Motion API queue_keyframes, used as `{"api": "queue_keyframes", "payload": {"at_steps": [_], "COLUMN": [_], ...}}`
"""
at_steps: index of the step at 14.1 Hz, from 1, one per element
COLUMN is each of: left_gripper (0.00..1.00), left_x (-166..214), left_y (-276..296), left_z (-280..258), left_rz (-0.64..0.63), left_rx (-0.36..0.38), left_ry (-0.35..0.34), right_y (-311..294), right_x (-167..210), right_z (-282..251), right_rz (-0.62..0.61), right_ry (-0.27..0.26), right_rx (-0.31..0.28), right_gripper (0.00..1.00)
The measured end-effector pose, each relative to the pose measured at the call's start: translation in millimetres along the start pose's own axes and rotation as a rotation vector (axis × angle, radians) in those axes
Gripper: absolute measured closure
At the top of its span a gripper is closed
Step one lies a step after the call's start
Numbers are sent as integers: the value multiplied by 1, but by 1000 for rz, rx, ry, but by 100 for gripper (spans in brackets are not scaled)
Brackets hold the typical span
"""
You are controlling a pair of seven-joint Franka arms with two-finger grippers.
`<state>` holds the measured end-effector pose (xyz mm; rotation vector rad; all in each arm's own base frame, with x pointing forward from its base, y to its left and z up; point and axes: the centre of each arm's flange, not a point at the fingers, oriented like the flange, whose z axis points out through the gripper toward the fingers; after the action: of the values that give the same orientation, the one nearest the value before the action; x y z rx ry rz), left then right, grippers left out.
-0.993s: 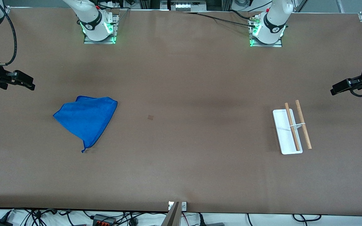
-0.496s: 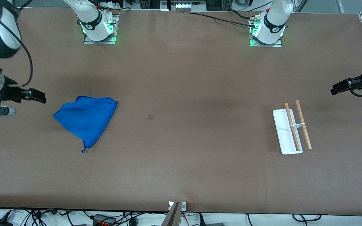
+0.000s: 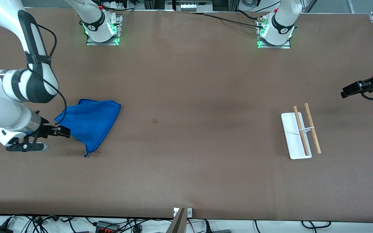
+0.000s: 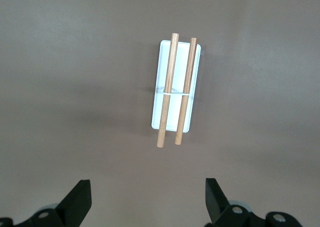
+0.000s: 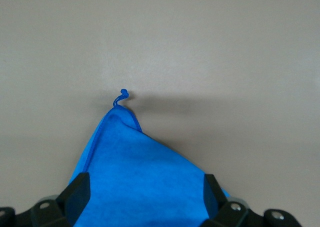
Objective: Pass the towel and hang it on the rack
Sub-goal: 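Lower the right gripper onto the blue towel and grasp its corner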
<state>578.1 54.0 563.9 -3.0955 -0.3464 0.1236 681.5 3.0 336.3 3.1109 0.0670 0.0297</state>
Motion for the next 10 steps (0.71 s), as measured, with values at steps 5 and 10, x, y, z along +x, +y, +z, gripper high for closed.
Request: {"api": "queue_keyframes", "payload": {"at_steps": [5, 10], "left_gripper": [0, 0], "left_x": [0, 0], "left_y": [0, 0], "left_z": [0, 0], "left_rz": [1, 1], "left_rx": [0, 0], "left_ry": [0, 0], "right_y": [-6, -24], "right_x": [6, 13], "right_z": [73, 122], "right_rz": [-7, 56], "right_ry": [-17, 49], "right_rx": [4, 14], "right_gripper": [0, 0]}}
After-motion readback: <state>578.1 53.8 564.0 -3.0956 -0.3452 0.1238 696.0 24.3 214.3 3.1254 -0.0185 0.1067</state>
